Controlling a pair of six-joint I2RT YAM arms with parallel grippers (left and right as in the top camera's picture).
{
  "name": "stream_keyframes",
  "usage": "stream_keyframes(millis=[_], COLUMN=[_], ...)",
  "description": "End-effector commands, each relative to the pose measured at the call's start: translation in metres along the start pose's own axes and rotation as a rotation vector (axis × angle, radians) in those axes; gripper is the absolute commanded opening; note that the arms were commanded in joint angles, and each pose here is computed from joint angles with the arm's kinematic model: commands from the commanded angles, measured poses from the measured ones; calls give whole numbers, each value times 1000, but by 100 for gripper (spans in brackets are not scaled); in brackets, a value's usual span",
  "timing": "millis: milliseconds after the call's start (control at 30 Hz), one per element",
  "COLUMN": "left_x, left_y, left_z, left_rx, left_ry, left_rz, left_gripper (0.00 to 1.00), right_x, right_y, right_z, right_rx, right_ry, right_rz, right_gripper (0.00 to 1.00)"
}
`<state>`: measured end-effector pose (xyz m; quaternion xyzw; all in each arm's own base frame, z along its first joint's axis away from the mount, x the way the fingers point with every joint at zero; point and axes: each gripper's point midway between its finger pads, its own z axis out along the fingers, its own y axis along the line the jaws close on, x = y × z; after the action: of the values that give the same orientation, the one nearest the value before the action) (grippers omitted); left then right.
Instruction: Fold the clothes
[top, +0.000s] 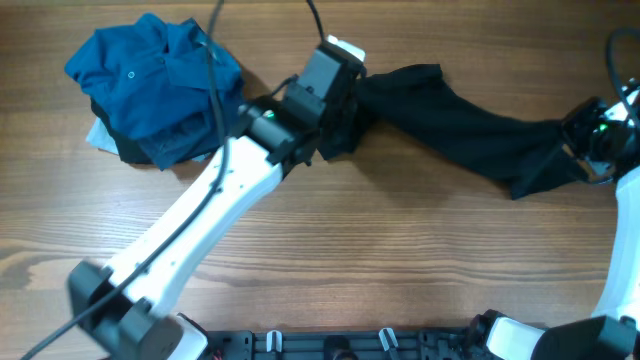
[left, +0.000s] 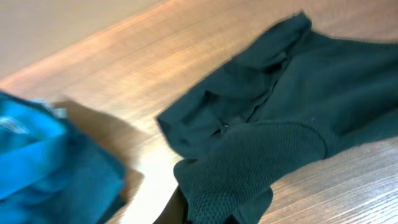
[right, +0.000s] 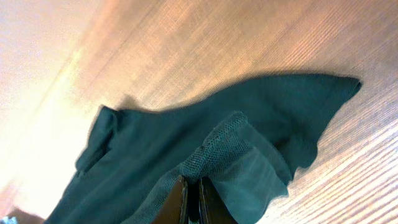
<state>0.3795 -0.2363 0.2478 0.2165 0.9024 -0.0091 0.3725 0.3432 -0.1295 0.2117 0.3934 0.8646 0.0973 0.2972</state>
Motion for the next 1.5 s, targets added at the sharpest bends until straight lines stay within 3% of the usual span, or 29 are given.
stream_keyframes(millis=[0, 233, 500, 733, 867, 1033, 1100, 1233, 1400, 1433, 1467], left_x=[-29, -84, -112, -111, -113, -123, -128, -120, -119, -119, -120], left_y=[35, 72, 86, 86, 91, 95, 82, 84, 77, 76, 75], left_z=[-57, -199, -327, -345, -335, -282, -226, -99, 44, 75, 101], left_rx=[-122, -214, -290, -363, -395, -365, -238, -137, -67, -61, -62], left_ry=[-127, -401, -642, -653, -634, -546, -452, -222, -119, -117, -130], left_rz=[-20, -44, 31, 64, 34, 3, 10, -34, -47, -52, -57], left_gripper=[4, 4, 4, 4, 4, 4, 4, 4, 4, 4, 14], right_x=[-25, -61, -60, -56, -60, -74, -82, -97, -119, -122, -126], right_y=[16, 45, 69, 63, 54, 46, 42, 30, 31, 33, 34], right_z=[-35, -133, -232, -281, -273, -215, -183, -109, 3, 24, 49], right_rx=[-38, -73, -122, -66, -14, 56, 85, 140, 151, 150, 145], right_ry=[-76, -208, -335, -442, -431, -275, -199, -51, 47, 53, 55], right_rz=[-29, -83, -138, -158, -143, -171, -160, -139, -151, -159, -167], right_gripper=[4, 4, 4, 4, 4, 4, 4, 4, 7, 14, 37])
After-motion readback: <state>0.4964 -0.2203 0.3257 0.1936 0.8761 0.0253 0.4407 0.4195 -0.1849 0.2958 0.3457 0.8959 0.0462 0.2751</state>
